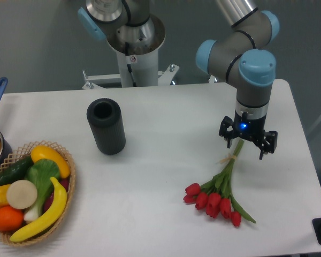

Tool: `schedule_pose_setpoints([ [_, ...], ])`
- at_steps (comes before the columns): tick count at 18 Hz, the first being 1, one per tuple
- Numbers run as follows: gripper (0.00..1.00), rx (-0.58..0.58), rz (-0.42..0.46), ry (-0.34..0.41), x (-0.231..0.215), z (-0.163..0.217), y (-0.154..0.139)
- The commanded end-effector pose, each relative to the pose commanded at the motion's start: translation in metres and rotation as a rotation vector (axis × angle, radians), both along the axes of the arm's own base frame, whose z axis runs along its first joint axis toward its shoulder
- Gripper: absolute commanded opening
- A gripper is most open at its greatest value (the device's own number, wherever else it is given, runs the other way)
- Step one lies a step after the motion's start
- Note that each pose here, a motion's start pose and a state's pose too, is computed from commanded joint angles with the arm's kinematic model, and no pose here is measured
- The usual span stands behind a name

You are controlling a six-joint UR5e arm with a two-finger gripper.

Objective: Pick up the flowers from the table

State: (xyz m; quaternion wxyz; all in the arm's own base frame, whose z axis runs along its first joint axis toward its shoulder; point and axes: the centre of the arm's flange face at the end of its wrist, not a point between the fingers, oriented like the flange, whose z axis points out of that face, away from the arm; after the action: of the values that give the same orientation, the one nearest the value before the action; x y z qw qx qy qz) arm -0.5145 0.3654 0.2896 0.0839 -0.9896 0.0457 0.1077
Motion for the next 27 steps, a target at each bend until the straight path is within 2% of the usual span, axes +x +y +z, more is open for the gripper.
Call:
schedule_pose_setpoints([
  [9,1.00,0.004,0.006,-0.023,-0.004,-0.013,-0.001],
  [16,1.00,-0.026,-0.009,-0.080,0.001,-0.057,0.004],
  [27,1.00,-0.055,-0.047,-0.137,0.004,-0.102,0.034],
])
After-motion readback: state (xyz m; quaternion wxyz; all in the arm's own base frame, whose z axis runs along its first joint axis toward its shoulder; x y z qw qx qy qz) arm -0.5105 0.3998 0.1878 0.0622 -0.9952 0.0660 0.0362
